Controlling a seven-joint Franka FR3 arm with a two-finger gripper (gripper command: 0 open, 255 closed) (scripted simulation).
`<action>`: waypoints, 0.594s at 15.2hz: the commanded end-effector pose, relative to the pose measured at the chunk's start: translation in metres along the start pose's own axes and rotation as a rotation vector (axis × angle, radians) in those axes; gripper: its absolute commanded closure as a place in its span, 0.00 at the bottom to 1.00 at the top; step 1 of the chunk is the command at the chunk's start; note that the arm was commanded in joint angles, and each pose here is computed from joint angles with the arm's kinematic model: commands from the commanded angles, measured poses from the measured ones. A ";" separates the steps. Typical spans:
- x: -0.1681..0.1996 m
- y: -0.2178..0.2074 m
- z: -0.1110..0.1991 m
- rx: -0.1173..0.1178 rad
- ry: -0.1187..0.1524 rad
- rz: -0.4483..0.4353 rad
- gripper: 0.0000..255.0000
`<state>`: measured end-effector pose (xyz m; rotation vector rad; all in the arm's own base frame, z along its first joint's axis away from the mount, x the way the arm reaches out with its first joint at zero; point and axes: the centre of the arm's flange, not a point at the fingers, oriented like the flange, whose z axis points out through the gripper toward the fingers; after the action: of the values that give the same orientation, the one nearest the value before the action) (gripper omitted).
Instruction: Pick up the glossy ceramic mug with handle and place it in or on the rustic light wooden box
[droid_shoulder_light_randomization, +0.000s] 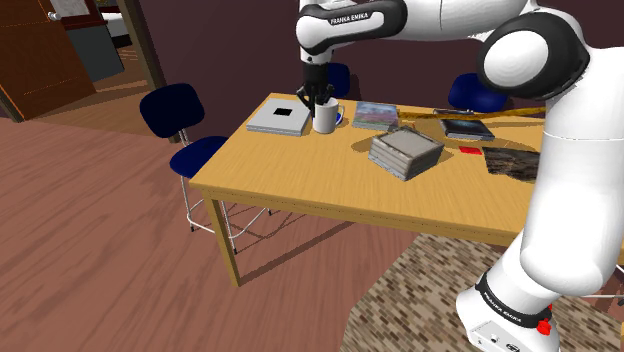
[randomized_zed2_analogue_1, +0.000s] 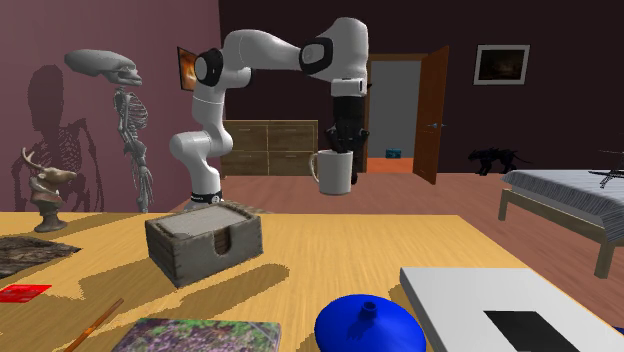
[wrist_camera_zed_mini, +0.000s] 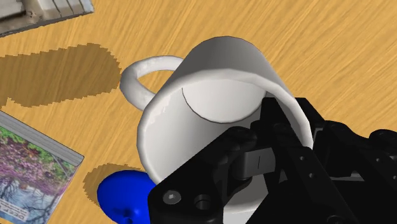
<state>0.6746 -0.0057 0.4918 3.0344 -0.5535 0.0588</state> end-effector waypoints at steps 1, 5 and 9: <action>0.001 0.000 -0.011 0.000 0.000 0.000 1.00; 0.002 0.001 -0.028 0.000 0.000 0.000 1.00; -0.017 0.051 -0.031 0.000 0.000 0.000 1.00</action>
<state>0.6490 -0.0355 0.5235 3.0341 -0.5540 0.0583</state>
